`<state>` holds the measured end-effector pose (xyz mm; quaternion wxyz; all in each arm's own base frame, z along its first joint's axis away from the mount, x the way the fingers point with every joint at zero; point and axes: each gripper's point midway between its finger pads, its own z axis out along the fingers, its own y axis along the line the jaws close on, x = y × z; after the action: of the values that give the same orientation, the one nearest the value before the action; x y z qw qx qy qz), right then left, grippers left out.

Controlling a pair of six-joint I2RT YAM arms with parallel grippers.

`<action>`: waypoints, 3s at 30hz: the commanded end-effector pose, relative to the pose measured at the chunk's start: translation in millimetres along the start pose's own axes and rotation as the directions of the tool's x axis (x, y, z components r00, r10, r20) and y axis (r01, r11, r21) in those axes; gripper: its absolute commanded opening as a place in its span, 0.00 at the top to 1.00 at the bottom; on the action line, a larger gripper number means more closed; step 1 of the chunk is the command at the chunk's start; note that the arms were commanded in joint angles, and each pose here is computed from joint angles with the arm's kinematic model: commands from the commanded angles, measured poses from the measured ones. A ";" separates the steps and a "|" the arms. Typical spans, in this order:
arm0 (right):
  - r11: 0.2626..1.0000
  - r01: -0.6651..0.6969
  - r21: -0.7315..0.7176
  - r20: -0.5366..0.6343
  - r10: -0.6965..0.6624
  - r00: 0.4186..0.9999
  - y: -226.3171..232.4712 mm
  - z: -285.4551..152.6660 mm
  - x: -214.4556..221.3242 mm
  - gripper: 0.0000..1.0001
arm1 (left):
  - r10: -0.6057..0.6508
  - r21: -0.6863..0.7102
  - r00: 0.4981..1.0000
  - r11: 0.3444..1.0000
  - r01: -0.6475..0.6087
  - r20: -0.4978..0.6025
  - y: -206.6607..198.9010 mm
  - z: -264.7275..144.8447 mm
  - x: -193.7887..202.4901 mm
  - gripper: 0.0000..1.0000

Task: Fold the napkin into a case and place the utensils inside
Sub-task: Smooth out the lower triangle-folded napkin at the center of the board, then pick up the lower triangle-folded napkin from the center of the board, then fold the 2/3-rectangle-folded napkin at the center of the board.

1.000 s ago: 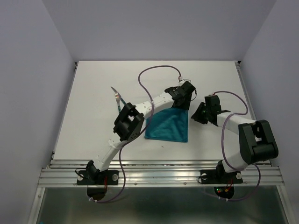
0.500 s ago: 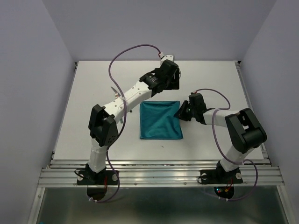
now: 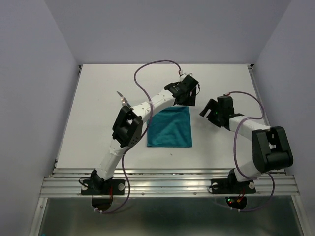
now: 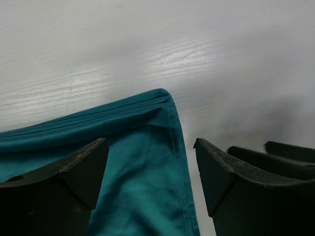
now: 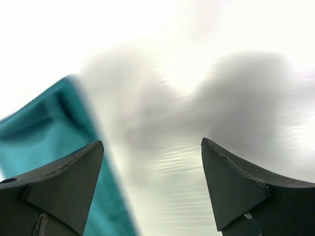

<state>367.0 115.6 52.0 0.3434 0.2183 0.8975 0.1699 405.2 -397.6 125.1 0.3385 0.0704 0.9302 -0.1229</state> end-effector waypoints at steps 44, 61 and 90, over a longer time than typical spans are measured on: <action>0.989 -0.090 0.119 -0.023 0.093 0.995 -82.0 -21.9 0.4 0.13 | 0.048 -0.170 0.988 0.983 -0.074 -0.150 16.9 96.2 79.3 0.83; 0.998 -0.057 0.017 -0.085 0.058 0.995 -55.2 -33.4 -4.0 0.13 | -0.058 0.243 0.998 0.968 0.059 -0.012 -23.5 21.4 8.6 1.00; 0.941 0.066 -0.331 -0.283 -0.166 0.945 41.3 -14.6 82.9 0.19 | -0.168 0.435 0.984 0.883 0.180 -0.066 -8.0 18.3 7.5 1.00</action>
<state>310.8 178.5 42.9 0.2491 0.0864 0.9141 0.3080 407.3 -406.9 60.2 0.2585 0.0567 0.9097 -0.3199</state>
